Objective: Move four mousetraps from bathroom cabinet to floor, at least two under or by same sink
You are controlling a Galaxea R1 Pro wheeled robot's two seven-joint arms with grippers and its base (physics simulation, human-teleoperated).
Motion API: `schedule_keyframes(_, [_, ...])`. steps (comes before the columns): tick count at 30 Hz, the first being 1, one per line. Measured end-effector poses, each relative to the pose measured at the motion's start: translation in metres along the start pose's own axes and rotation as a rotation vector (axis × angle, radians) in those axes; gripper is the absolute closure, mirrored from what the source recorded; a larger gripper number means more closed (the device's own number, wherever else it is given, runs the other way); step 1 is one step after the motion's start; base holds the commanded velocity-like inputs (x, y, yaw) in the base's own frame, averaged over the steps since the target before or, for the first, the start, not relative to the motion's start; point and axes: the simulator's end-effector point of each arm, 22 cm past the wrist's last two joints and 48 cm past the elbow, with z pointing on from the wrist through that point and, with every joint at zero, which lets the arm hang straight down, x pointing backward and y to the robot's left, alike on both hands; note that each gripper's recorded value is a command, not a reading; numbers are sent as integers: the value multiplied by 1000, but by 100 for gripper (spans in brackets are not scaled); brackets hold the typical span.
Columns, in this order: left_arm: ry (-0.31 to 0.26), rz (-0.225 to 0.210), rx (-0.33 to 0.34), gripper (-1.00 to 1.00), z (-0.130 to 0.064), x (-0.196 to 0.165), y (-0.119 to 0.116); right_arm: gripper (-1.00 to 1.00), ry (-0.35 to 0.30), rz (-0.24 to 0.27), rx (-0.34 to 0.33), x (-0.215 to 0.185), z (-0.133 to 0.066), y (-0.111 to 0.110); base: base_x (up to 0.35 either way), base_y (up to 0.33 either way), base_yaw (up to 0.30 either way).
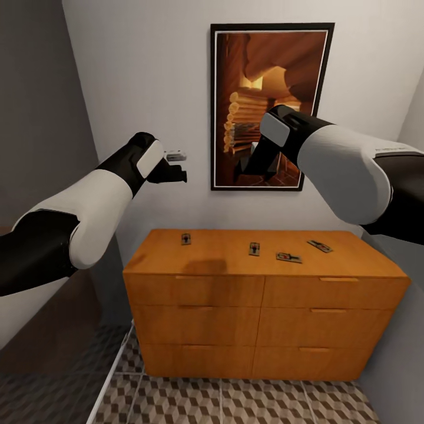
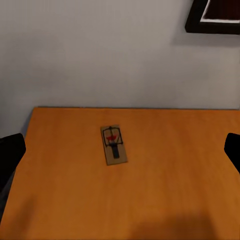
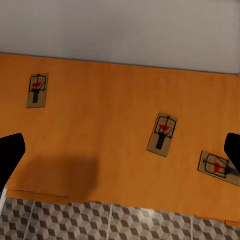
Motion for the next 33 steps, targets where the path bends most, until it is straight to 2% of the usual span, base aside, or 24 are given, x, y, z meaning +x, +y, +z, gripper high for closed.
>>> schedule_keyframes(8, [1,0,0,-100,1,1,-1,-100,9,0,0,4,4,0,17,1,0])
schedule_keyframes(13, [1,0,0,-100,1,1,0,-100,47,4,-1,23,23,-1,4,0,0])
schedule_keyframes(20, [1,0,0,-100,1,1,0,-100,65,4,1,33,32,-2,1,0,0])
schedule_keyframes(27, [1,0,0,-100,1,1,0,-100,59,3,1,30,30,-2,0,0,0])
schedule_keyframes(33, [1,0,-2,-100,1,1,1,-100,15,1,0,8,9,-1,0,0,0])
